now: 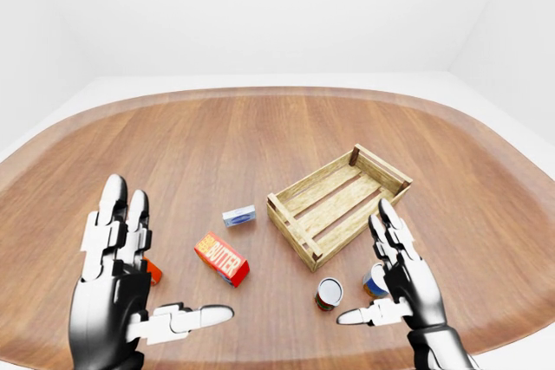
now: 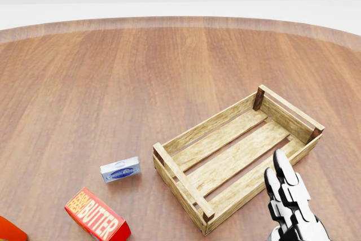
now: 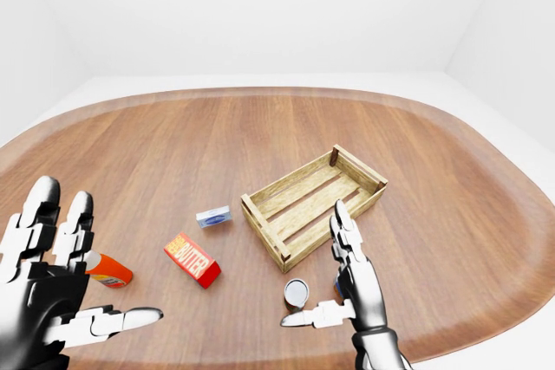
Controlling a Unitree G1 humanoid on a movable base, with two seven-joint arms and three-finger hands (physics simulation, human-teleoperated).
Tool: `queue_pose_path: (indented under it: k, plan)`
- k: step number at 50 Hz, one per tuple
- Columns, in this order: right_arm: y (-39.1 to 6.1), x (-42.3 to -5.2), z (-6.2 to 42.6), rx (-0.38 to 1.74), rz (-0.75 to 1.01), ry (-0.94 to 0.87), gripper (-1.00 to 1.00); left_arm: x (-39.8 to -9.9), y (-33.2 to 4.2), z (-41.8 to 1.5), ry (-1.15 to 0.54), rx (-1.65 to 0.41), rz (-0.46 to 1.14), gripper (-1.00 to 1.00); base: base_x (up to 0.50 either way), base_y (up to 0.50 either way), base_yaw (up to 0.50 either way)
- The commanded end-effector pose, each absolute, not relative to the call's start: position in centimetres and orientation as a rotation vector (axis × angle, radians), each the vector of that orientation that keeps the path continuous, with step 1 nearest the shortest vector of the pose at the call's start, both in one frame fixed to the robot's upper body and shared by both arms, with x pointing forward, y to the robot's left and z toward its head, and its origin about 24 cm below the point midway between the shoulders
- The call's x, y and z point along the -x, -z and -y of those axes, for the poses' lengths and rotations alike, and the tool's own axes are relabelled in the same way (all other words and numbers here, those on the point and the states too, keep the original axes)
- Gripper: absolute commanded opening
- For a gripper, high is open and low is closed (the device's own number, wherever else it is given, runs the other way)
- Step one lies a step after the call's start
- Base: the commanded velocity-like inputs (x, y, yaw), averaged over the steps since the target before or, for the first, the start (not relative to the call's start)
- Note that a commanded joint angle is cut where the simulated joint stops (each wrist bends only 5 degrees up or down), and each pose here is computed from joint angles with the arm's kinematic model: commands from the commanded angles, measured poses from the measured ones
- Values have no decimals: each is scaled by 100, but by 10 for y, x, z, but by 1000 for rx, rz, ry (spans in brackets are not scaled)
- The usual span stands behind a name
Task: Pick up the tomato sauce, and put it in the wooden tray.
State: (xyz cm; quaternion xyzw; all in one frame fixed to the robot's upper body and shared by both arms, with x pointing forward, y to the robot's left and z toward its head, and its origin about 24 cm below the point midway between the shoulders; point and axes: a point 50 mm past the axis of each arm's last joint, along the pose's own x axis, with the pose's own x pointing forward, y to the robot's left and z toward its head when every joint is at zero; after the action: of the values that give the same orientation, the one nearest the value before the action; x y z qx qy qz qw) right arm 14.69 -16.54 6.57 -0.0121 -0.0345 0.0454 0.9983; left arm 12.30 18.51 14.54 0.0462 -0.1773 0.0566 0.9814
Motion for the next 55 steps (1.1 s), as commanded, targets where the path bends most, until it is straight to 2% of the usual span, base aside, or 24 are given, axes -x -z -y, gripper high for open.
queue_pose_path:
  k: [1, 55]
  plan:
    - [-53, -144, 161, 34, 7, -110, 100, -124, -145, -185, -113, -95, 356, 100, 0, 0, 0]
    - [-9, -136, 153, 90, -191, -140, 100, -123, -145, -184, -113, -97, 356, 100, 0, 0, 0]
